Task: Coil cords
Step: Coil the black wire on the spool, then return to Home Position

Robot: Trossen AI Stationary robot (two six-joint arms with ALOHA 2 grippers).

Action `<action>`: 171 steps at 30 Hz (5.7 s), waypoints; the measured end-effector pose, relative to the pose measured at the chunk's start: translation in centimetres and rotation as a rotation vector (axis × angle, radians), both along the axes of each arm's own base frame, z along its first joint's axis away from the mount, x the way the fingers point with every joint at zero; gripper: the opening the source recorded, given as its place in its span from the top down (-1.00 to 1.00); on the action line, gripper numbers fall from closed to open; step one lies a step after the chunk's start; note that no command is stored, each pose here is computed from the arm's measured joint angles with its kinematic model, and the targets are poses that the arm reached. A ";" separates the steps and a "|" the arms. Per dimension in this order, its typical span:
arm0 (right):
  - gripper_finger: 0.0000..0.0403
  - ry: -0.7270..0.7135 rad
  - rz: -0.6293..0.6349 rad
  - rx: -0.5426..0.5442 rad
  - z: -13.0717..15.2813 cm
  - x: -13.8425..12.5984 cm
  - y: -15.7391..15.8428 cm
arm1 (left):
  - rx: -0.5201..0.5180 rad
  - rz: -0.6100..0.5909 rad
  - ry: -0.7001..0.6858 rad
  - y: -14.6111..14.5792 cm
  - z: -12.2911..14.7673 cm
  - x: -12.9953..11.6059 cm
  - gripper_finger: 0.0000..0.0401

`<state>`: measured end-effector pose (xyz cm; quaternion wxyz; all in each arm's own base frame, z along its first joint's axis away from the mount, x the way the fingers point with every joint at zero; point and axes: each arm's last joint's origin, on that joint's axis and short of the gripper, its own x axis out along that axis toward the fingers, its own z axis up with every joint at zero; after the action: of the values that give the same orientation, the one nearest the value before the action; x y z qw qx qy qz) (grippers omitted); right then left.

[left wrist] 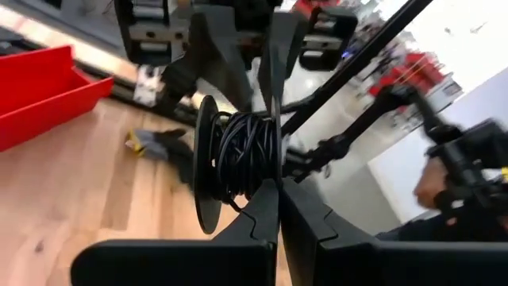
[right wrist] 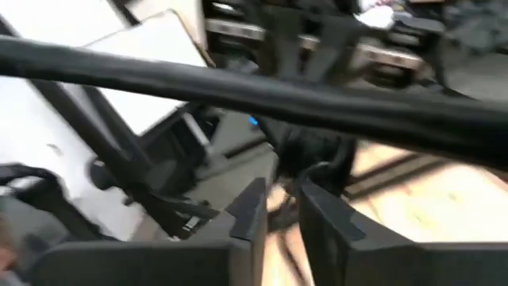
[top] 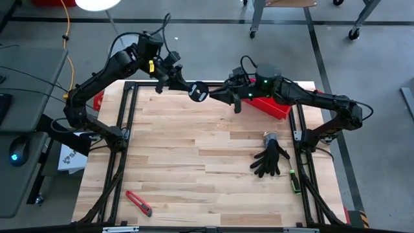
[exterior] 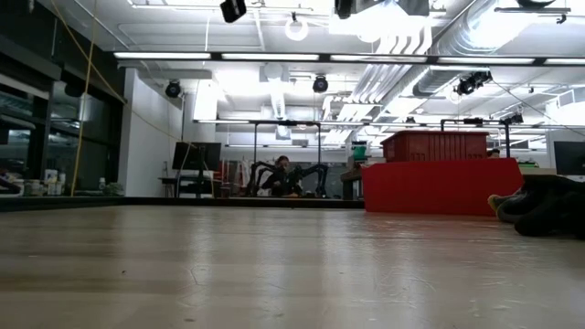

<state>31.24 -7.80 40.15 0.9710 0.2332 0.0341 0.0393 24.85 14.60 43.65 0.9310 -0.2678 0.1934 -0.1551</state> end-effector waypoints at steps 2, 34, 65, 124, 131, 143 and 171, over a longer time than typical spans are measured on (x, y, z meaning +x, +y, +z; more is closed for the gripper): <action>0.60 0.041 -0.022 -0.014 -0.4 0.0 -0.1 | 0.037 0.008 0.030 -0.3 -0.4 0.0 1.00; 0.38 0.630 -0.152 -0.205 -9.2 1.3 -4.1 | 0.139 -0.061 0.665 -6.5 -26.8 3.6 1.00; 0.38 0.808 -0.086 -0.026 -14.0 -1.7 -0.3 | 0.073 -0.001 0.834 -6.0 -25.4 1.7 0.13; 0.38 0.367 -0.558 0.042 -13.2 -14.2 8.9 | 0.317 0.330 -0.095 -15.6 -29.4 -11.4 0.20; 0.38 -0.015 -0.439 0.056 -17.9 -13.8 6.6 | 0.309 0.329 -0.094 -15.6 -29.4 -11.4 0.20; 0.38 -0.120 -0.112 -0.163 -18.3 -14.5 4.0 | 0.310 0.329 -0.093 -15.6 -29.5 -11.4 0.20; 0.38 -0.078 -0.170 -0.454 -23.3 -21.5 7.6 | 0.316 0.325 -0.067 -15.6 -29.7 -11.4 0.20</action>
<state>9.71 -0.16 16.89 0.9989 0.0095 -0.0154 -0.0424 13.40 -0.98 13.99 0.9801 -0.1409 0.1385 0.0206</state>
